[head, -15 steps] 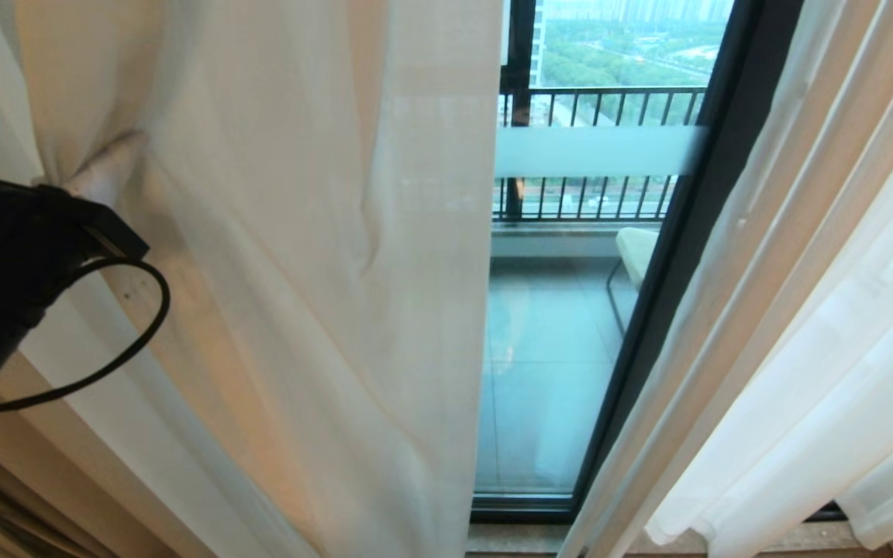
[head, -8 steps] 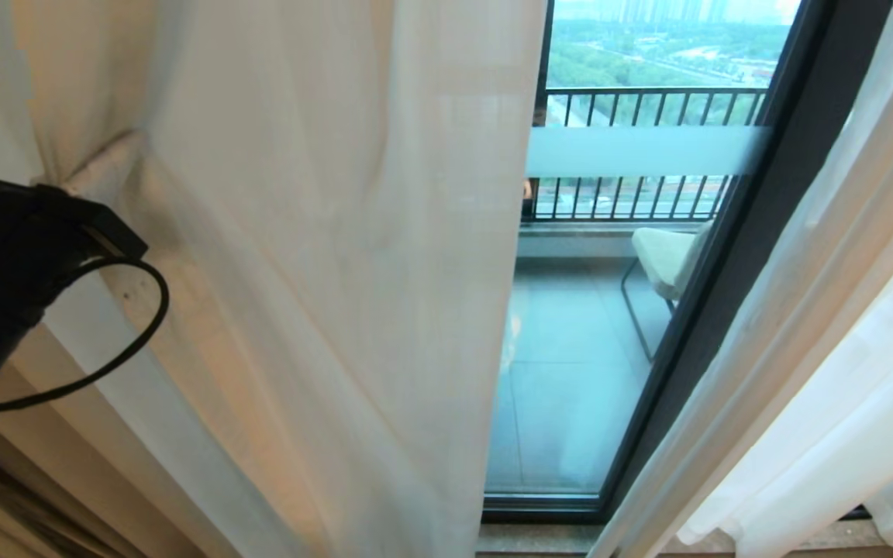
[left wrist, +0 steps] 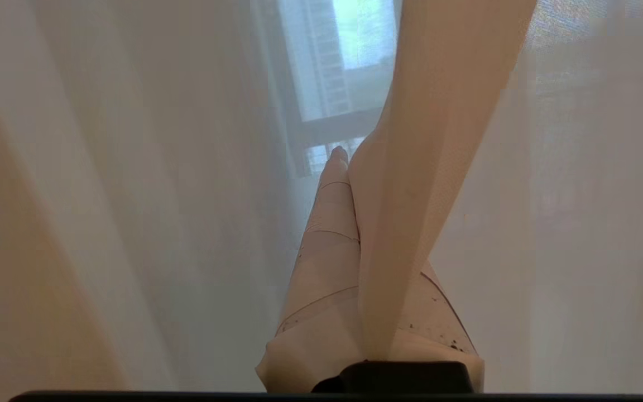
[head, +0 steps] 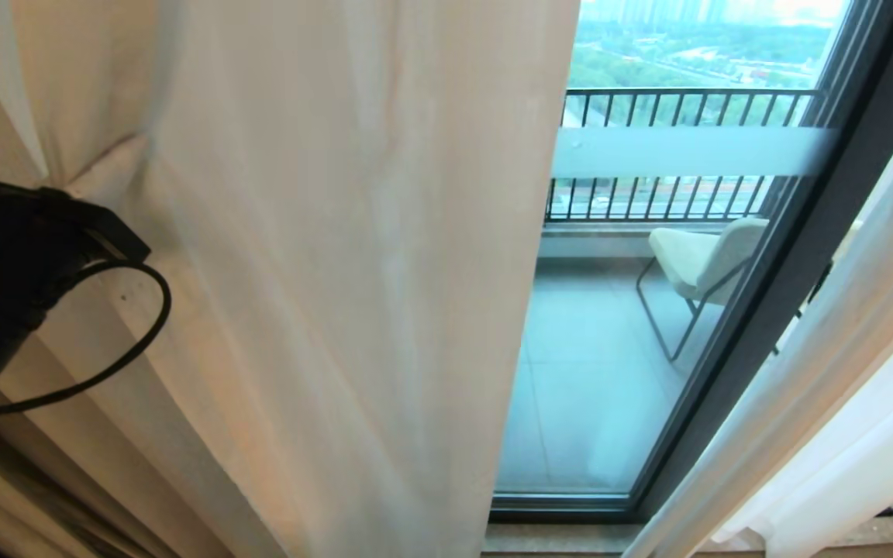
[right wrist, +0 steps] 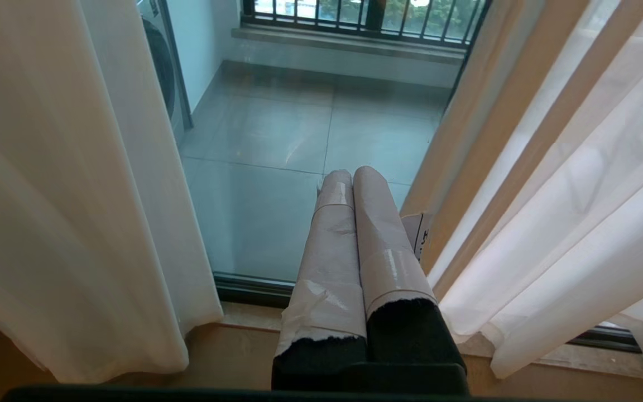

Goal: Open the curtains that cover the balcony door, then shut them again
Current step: Pull the inner curtains open on both sides

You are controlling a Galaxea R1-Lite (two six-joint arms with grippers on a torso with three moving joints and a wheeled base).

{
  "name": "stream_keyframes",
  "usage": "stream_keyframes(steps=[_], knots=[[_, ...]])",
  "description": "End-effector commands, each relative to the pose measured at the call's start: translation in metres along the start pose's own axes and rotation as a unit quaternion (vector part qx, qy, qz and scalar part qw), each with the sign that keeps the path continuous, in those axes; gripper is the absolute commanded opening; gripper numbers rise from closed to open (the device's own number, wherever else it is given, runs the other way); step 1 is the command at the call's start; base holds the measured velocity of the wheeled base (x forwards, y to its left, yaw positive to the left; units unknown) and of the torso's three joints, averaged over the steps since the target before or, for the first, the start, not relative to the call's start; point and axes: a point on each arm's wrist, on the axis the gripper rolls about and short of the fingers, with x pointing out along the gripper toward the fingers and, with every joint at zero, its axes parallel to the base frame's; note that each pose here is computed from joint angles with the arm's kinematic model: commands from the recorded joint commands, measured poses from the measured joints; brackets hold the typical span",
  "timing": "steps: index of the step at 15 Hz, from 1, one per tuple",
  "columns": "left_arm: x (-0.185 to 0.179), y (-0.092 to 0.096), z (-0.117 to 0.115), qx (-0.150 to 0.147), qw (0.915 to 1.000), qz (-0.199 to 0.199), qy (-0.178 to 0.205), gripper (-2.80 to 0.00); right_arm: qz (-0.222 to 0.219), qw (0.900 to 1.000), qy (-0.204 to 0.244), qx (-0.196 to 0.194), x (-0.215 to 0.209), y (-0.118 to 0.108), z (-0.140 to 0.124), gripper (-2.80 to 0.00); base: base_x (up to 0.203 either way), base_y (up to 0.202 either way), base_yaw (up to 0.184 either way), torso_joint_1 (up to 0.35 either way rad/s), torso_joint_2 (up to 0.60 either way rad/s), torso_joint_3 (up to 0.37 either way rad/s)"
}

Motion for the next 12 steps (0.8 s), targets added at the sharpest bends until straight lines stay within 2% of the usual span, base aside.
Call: stream_keyframes(steps=[1, 8, 12], knots=[[-0.0002, 0.0000, 0.0004, 0.001, 1.0000, 0.000, -0.003, -2.80, 0.000, 1.000, 0.001, 0.000, 0.0001, 0.0000, 0.0000, -2.80, 0.000, 0.192, 0.001, 0.003, 0.00, 0.002], [-0.0053, -0.0009, -0.0012, 0.000, 1.0000, 0.000, 0.003, -2.80, 0.000, 1.000, 0.001, -0.001, 0.0001, 0.0000, 0.0000, -2.80, 0.000, 0.188, 0.000, 0.001, 0.00, 0.005], [-0.0055, -0.0016, -0.0004, -0.001, 1.0000, -0.002, 0.002, -2.80, 0.000, 1.000, 0.001, 0.000, 0.0001, 0.0000, 0.0000, -2.80, 0.000, 0.022, 0.000, 0.002, 0.00, 0.001]])
